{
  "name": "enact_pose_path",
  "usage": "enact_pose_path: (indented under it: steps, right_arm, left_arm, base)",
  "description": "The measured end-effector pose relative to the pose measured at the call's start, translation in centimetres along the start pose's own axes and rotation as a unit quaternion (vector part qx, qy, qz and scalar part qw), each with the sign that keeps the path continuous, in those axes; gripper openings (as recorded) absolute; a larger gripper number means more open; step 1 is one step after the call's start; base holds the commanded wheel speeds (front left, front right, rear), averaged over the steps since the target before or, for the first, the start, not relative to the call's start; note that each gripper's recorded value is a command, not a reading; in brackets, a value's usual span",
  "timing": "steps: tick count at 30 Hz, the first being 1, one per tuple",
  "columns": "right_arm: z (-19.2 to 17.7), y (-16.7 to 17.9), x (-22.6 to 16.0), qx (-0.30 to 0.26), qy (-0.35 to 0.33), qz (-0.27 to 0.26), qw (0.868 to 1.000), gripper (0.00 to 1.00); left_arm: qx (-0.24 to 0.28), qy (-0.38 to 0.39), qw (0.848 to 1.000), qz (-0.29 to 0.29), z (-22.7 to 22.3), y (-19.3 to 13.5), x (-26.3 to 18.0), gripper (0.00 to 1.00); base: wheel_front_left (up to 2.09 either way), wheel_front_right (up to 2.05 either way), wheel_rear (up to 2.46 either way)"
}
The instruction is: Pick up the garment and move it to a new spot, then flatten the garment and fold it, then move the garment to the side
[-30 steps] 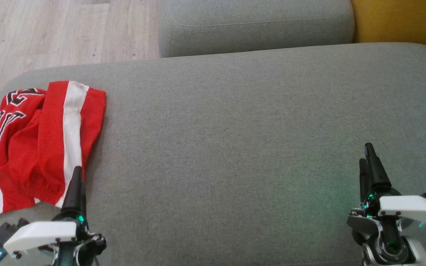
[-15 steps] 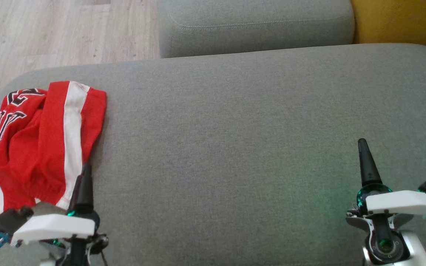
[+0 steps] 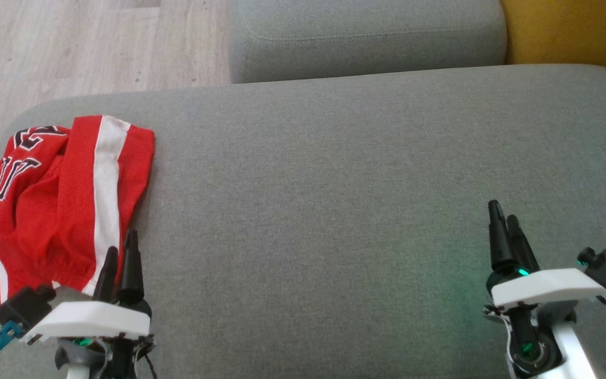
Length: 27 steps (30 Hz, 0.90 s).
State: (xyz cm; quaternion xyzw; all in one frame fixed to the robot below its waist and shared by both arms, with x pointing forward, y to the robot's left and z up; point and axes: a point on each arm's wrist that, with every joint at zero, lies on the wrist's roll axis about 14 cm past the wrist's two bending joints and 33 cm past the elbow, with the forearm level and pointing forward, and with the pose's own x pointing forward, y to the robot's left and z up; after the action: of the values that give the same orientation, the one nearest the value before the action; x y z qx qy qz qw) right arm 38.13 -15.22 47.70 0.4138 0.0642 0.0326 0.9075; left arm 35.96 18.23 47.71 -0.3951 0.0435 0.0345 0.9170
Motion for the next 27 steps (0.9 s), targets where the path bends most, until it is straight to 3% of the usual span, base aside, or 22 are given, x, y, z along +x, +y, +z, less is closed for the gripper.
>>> enact_pose_path:
  steps: [27]
  right_arm:
    - [0.3, 2.9, 0.5, -0.183, -0.020, 0.051, 0.982, 1.00]
  left_arm:
    - [0.163, -0.046, 0.985, -0.020, 1.7, -1.3, -0.1, 1.00]
  base:
    - [0.00, 0.00, 0.00]
